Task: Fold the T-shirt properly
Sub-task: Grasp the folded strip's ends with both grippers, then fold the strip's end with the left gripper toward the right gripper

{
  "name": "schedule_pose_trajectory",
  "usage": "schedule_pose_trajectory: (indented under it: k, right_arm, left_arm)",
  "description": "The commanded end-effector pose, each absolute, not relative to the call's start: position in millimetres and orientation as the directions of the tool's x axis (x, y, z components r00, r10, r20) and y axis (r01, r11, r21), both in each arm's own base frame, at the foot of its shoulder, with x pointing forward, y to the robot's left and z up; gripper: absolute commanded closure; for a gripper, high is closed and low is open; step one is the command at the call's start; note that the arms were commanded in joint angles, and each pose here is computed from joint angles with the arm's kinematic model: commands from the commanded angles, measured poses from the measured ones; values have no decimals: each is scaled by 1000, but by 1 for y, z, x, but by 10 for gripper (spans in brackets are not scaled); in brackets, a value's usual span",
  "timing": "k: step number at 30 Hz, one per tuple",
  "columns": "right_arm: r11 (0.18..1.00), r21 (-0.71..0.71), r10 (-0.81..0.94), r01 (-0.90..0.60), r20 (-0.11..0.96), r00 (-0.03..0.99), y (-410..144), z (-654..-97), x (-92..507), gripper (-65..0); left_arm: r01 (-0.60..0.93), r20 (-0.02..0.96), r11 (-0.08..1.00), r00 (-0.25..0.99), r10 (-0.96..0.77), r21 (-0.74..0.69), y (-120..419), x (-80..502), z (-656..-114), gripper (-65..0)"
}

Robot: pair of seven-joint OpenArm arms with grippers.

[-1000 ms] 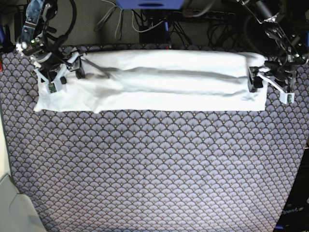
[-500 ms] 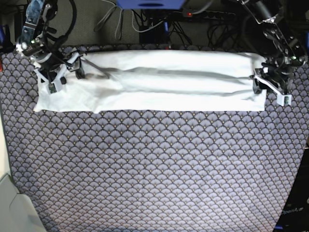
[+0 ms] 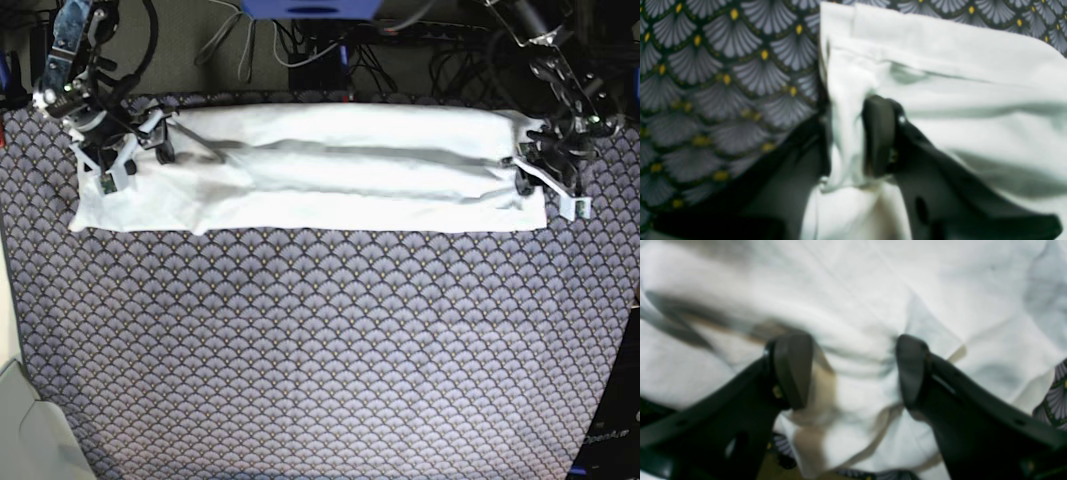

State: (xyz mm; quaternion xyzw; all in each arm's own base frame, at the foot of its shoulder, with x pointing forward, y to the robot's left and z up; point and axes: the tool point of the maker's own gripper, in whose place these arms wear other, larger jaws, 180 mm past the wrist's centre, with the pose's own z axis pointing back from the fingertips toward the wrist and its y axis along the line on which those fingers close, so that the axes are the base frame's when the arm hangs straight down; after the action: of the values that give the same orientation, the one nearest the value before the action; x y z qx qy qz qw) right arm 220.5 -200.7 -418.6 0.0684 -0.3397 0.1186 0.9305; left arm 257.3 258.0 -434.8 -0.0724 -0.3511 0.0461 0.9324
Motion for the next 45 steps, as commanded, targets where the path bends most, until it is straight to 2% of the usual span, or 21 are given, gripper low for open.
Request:
schedule_pose_trajectory:
  k: [1,3,6,10,15,22,29,35,40,45]
  right_arm:
    - [959,36,191,-281,652,734,-200,-416,224,-408]
    - [954,38,204,-299,650,732,-195,-417,224,-408]
    - [948,39,218,-317,648,730,-191,-417,224,-407]
    - [947,40,219,-320,648,729,-190,-417,224,-407]
    - [946,37,221,-321,649,728,-190,-417,224,-407]
    - [946,35,222,-322,652,725,-190,-416,226,-407]
    - [946,33,224,-322,652,724,-190,-415,226,-407]
    - [946,33,224,-322,654,723,-190,-415,226,-407]
    - [946,33,224,-322,652,724,-190,-415,225,-407]
    - [945,19,237,-327,649,723,-195,-414,226,-407]
  left_arm:
    - [16,590,984,802,93,-176,236,245,-445,-125]
    - [31,642,989,763,69,-143,235,255,-424,-93]
    - [46,711,994,702,41,-103,229,270,-393,0]
    - [127,758,991,650,-51,-42,210,284,-366,-2]
    - [167,726,979,658,-199,116,207,285,-355,-3]
    - [131,694,967,675,-249,219,205,280,-344,-3]
    - [128,611,931,722,-324,343,221,273,-345,-3]
    - [189,614,915,691,-382,356,190,268,-341,-3]
    - [281,626,908,658,-419,312,140,266,-349,-2]
    - [279,678,929,636,-370,244,89,264,-348,-2]
